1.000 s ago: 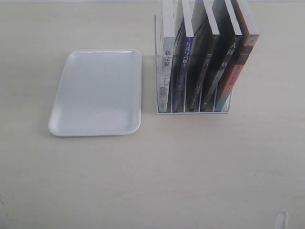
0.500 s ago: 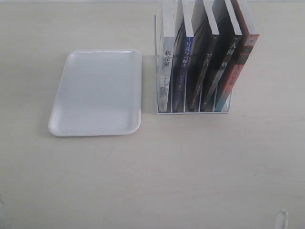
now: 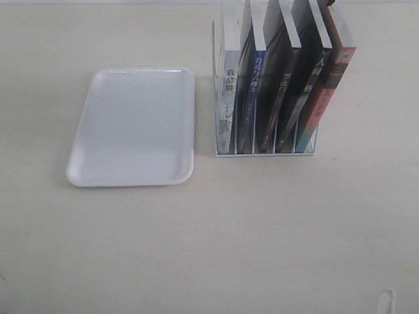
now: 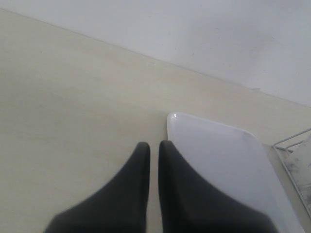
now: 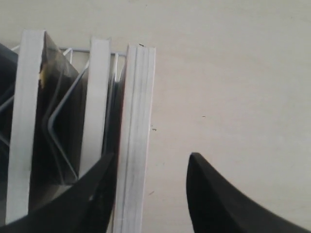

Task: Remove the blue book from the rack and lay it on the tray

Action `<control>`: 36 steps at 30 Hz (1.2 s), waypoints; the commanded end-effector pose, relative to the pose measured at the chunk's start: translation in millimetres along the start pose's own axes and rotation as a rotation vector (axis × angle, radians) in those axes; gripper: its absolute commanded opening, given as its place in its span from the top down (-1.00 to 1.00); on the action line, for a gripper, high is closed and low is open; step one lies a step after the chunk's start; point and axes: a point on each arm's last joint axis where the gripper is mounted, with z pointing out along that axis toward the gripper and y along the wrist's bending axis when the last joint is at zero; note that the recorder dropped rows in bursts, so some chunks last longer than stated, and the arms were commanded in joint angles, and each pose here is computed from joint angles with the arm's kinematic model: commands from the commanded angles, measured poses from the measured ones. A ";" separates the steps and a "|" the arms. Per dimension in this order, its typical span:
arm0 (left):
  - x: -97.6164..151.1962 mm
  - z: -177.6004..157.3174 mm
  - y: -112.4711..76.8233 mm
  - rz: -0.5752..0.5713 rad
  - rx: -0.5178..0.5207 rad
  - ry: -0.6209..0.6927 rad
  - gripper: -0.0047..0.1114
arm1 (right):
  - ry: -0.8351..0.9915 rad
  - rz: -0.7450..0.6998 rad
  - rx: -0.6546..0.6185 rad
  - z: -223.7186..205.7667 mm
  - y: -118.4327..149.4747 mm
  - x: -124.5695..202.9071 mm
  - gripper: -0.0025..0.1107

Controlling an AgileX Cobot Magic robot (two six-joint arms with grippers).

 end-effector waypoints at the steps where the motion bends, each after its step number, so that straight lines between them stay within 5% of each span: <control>1: -0.1 0.2 -0.3 -0.004 0.008 -0.012 0.81 | 0.024 -0.013 0.013 10.3 0.8 -0.6 0.17; 5: -0.1 0.2 -0.3 -0.004 0.008 -0.012 0.81 | 0.048 -0.014 0.009 18.2 3.9 -0.6 0.20; 11: -0.1 0.2 -0.3 -0.004 0.008 -0.012 0.81 | 0.053 -0.025 0.004 19.2 4.6 -0.5 0.96; 25: -0.1 0.2 -0.3 -0.004 0.008 -0.012 0.81 | 0.056 -0.054 -0.020 17.1 6.2 0.2 0.96; 36: -0.1 0.2 -0.3 -0.004 0.008 -0.012 0.81 | -0.080 -0.027 -0.048 -30.0 -5.7 -3.5 0.96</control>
